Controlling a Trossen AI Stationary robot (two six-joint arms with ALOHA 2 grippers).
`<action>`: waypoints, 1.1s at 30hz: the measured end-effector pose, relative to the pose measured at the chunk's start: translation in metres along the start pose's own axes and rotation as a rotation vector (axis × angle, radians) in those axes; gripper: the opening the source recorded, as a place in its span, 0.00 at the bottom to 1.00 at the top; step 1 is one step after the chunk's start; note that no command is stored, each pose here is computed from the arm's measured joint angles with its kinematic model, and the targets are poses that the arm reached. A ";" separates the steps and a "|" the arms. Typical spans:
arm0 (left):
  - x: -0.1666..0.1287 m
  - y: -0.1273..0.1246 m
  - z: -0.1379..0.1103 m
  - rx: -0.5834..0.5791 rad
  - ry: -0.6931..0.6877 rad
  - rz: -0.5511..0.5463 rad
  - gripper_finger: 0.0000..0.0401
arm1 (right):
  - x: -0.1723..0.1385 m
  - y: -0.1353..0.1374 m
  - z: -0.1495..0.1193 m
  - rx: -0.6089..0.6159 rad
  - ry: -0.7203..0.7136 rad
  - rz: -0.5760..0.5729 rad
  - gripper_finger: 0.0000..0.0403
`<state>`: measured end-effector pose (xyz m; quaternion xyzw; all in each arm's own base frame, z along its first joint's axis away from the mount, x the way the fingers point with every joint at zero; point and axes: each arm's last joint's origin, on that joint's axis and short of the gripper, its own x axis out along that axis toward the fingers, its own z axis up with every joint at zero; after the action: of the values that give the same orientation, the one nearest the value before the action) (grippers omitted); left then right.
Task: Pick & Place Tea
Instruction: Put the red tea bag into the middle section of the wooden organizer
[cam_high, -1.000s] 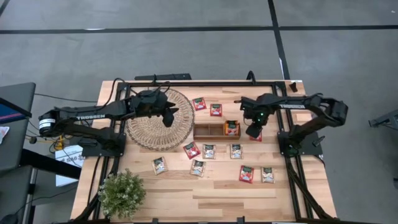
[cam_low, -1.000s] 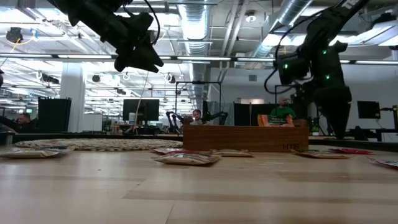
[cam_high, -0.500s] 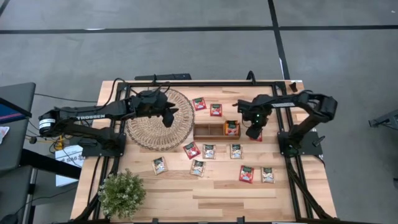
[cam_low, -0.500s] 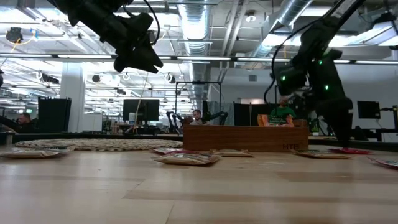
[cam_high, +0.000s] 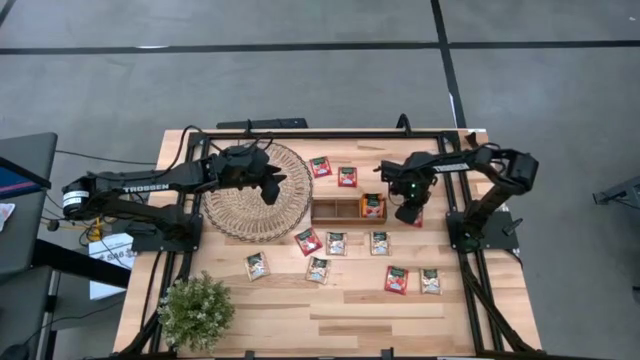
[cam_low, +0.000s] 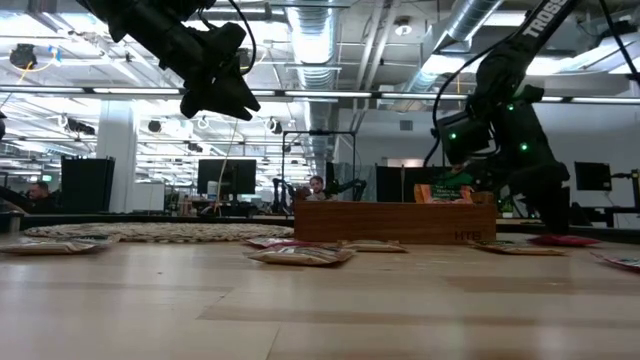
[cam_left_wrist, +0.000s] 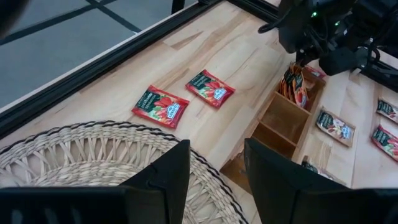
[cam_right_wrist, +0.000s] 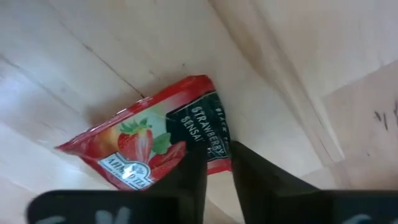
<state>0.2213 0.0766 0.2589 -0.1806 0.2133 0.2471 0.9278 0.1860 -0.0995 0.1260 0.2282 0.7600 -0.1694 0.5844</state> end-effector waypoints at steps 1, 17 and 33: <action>0.000 0.000 0.000 0.000 0.000 0.000 0.36 | -0.002 -0.001 -0.001 0.007 -0.011 0.002 0.11; 0.000 0.000 0.000 -0.003 0.000 -0.001 0.36 | -0.028 -0.014 -0.014 0.051 -0.121 -0.012 0.00; 0.000 0.000 0.000 -0.003 0.000 -0.001 0.36 | -0.136 0.016 -0.041 -0.168 -0.259 -0.116 0.00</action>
<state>0.2214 0.0765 0.2590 -0.1821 0.2130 0.2472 0.9276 0.1902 -0.0852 0.2686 0.1105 0.7019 -0.1668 0.6836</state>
